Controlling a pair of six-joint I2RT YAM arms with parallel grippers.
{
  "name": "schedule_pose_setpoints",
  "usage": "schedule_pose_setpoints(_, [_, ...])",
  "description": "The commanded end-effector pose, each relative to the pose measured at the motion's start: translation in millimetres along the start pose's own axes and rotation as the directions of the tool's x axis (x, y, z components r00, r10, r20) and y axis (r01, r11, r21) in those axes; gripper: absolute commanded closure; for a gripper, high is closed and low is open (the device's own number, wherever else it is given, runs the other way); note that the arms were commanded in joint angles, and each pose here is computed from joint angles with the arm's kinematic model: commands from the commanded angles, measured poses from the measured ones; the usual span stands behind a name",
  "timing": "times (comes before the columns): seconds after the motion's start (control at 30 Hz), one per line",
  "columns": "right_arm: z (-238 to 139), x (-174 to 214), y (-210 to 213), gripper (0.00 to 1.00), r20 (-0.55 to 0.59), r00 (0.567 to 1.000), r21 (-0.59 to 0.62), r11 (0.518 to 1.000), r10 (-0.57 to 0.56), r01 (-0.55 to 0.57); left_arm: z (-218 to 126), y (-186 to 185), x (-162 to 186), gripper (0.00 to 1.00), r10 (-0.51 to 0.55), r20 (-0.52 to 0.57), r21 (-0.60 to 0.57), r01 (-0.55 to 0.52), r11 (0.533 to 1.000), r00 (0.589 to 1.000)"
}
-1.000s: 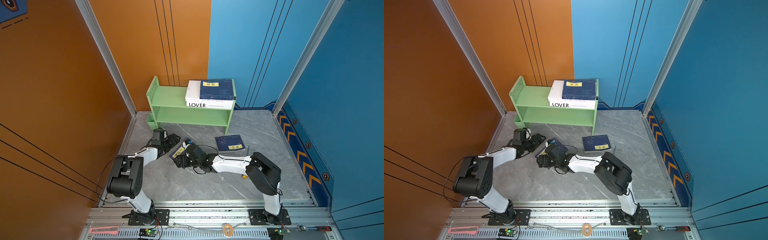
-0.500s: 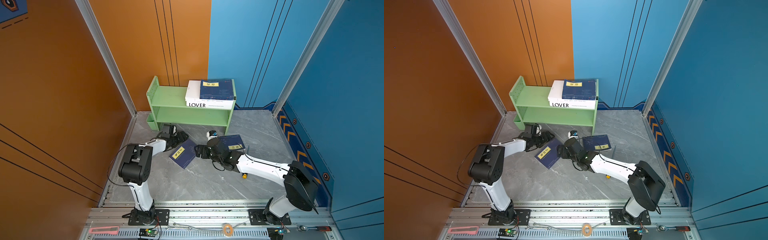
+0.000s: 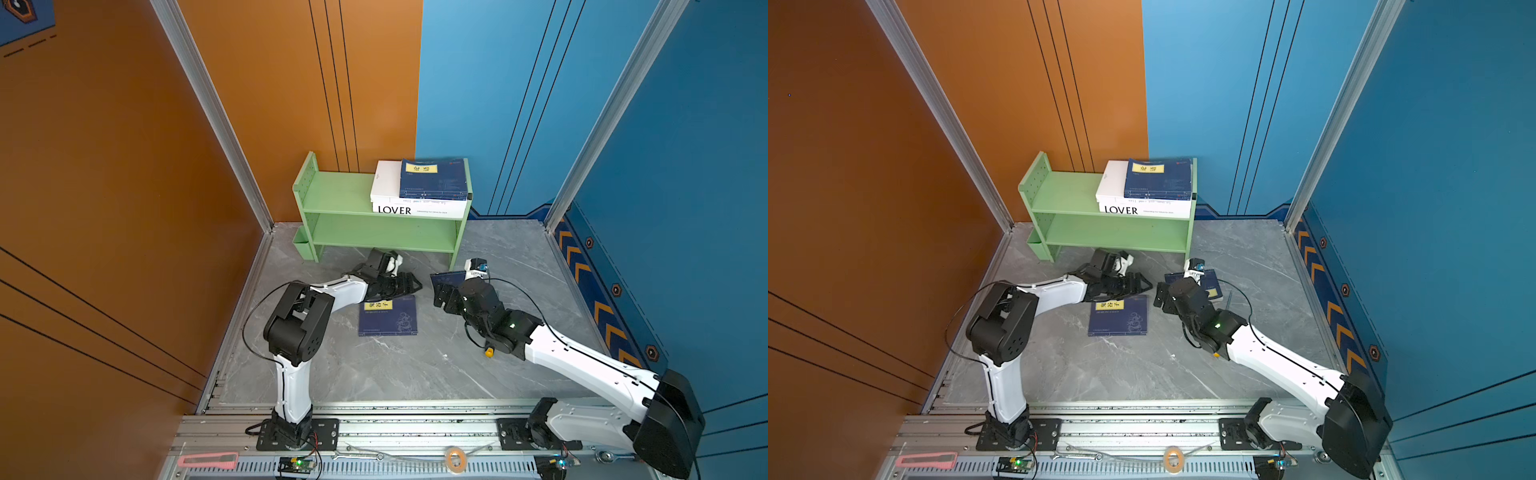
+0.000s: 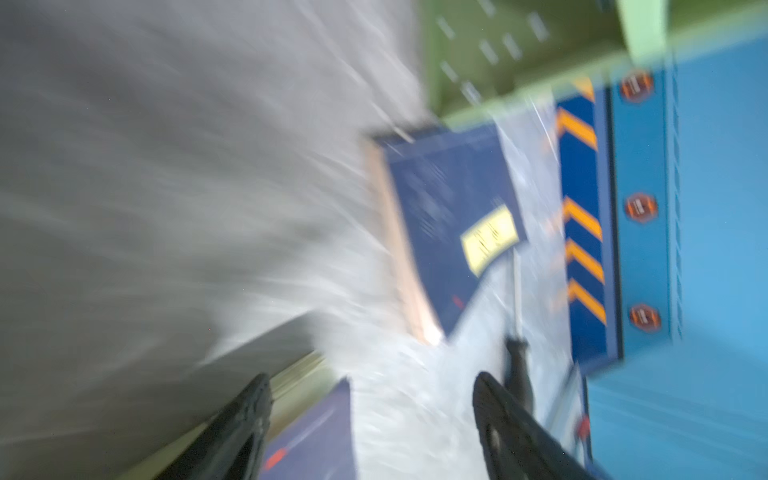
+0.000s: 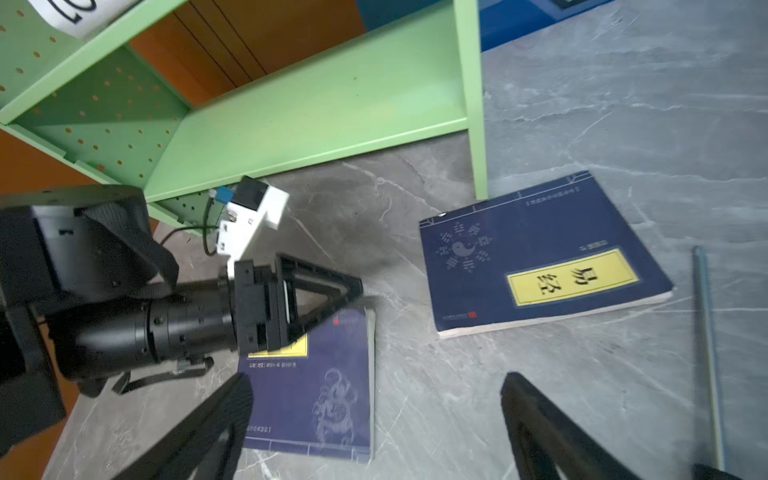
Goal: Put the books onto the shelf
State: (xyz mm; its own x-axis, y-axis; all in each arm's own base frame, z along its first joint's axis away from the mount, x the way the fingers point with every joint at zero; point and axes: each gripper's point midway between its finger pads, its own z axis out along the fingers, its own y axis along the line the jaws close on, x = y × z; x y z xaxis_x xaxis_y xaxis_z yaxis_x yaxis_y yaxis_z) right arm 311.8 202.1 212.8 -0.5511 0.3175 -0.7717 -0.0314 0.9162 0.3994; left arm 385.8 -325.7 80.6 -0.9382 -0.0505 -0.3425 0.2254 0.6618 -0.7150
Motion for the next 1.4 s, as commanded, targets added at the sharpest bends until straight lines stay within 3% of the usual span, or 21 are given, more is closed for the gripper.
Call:
schedule_pose_setpoints(0.0, [-9,-4,-24,0.05,0.016,0.999,0.079,0.996,-0.038,0.037,1,-37,28,0.23,0.060,-0.091,0.090,-0.052,0.995,0.994])
schedule_pose_setpoints(0.2, [-9,-4,-25,0.04,0.023,0.999,0.065,0.997,-0.039,0.037,-45,-47,5,0.23,0.023,0.051,0.111,-0.029,0.993,0.998])
schedule_pose_setpoints(0.37, [9,3,-13,0.04,-0.013,0.999,0.038,0.998,-0.048,0.048,-97,-26,-5,0.24,-0.133,0.180,0.124,0.112,0.986,0.975])
schedule_pose_setpoints(0.5, [41,17,-1,0.06,-0.109,0.991,0.039,0.996,-0.076,0.080,-109,-4,20,0.26,-0.268,0.187,0.097,0.253,0.962,0.945])
schedule_pose_setpoints(0.6, [67,28,19,0.08,-0.171,0.978,0.003,0.992,-0.123,0.126,-115,14,44,0.26,-0.379,0.214,0.080,0.371,0.925,0.900])
schedule_pose_setpoints(0.8, [115,51,56,0.08,-0.235,0.956,-0.081,0.983,-0.178,0.163,-144,43,81,0.21,-0.442,0.287,0.005,0.460,0.888,0.850])
schedule_pose_setpoints(1.1, [163,94,81,0.05,-0.338,0.914,-0.116,0.974,-0.225,0.196,-151,62,96,0.17,-0.493,0.330,-0.009,0.524,0.851,0.805])
schedule_pose_setpoints(1.37, [178,125,81,0.12,-0.415,0.884,-0.115,0.976,-0.215,0.184,-132,78,95,0.18,-0.536,0.319,-0.023,0.572,0.820,0.782])
